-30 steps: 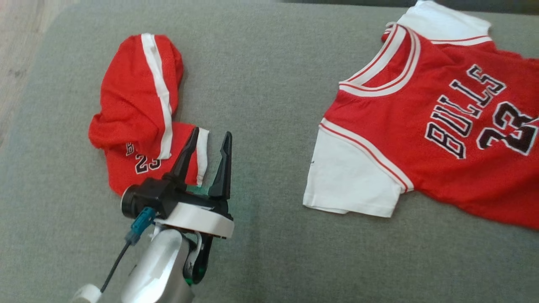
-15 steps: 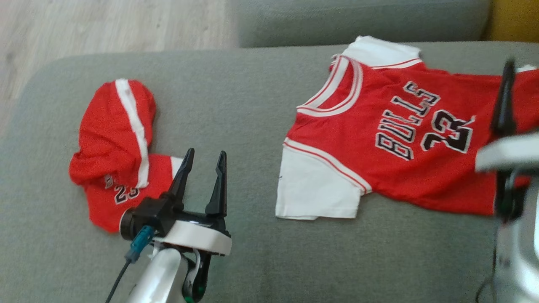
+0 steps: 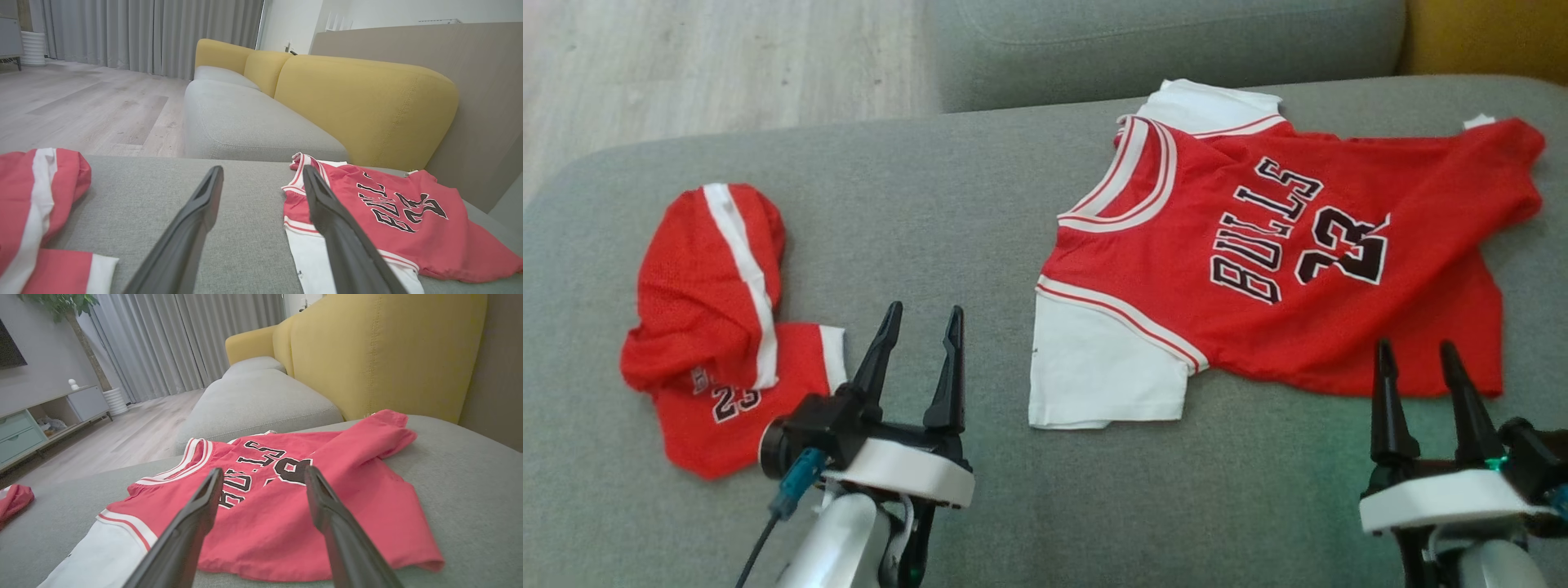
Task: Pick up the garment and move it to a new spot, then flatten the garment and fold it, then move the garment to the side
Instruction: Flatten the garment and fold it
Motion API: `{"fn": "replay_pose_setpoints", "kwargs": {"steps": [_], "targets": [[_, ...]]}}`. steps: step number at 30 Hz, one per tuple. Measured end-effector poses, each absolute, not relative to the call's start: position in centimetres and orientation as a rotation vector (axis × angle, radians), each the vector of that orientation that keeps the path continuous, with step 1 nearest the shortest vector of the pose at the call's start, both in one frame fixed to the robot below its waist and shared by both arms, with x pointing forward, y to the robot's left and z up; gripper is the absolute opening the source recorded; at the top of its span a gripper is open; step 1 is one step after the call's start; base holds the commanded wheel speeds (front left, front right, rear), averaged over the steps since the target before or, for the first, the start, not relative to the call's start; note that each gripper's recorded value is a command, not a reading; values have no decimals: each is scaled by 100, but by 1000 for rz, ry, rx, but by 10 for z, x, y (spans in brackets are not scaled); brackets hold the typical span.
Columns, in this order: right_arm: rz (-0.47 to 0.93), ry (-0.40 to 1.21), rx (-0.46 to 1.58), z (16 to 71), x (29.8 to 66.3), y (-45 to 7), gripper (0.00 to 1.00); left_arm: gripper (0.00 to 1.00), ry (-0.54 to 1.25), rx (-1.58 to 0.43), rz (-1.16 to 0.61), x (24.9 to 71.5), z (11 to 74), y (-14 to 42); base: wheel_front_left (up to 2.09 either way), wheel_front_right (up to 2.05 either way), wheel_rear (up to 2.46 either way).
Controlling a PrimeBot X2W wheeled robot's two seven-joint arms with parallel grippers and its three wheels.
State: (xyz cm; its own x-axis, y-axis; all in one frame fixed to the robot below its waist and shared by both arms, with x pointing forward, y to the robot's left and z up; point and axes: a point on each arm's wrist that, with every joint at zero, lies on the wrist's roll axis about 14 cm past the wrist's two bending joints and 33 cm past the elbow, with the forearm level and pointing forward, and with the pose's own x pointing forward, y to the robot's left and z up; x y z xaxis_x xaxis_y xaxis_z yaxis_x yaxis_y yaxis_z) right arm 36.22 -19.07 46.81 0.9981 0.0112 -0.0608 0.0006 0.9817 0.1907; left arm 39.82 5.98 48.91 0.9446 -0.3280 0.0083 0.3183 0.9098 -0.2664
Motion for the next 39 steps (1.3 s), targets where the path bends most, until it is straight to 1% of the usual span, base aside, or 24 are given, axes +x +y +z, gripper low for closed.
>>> {"fn": "replay_pose_setpoints", "kwargs": {"steps": [3, 7, 9, 10, 15, 18, 23, 28, 29, 30, 34, 39], "targets": [[-4, 41, 194, 473, 368, -194, 100, 100, 68, -258, -368, 399, 479, 51, 0, 0, 0], [-22, 30, 191, 474, 373, -200, 100, 100, 174, -218, -460, 397, 455, 28, 0, 0, 0], [-34, 37, 191, 471, 371, -203, 100, 100, 257, -171, -504, 396, 439, 17, 0, 0, 0], [-34, 37, 191, 471, 371, -203, 100, 100, 257, -171, -504, 396, 439, 17, 0, 0, 0], [-61, 63, 193, 461, 364, -210, 100, 100, 403, -117, -598, 388, 409, -4, 0, 0, 0], [-75, 81, 198, 455, 361, -213, 100, 100, 477, -96, -617, 381, 392, -9, 0, 0, 0], [-99, 71, 204, 456, 359, -220, 100, 100, 554, -56, -607, 381, 374, -10, 0, 0, 0], [-127, 70, 200, 455, 355, -229, 100, 100, 571, -49, -673, 384, 376, -27, 0, 0, 0], [-133, 74, 199, 454, 354, -231, 100, 64, 575, -55, -687, 383, 376, -30, 0, 0, 0], [-139, 77, 199, 453, 353, -232, 100, 0, 578, -61, -695, 382, 376, -32, 0, 0, 0], [-148, 79, 199, 452, 351, -235, 100, 0, 553, -81, -683, 385, 380, -32, 0, 0, 0], [-138, 77, 202, 453, 353, -232, 100, 0, 422, -119, -556, 407, 400, -8, 0, 0, 0]]}}
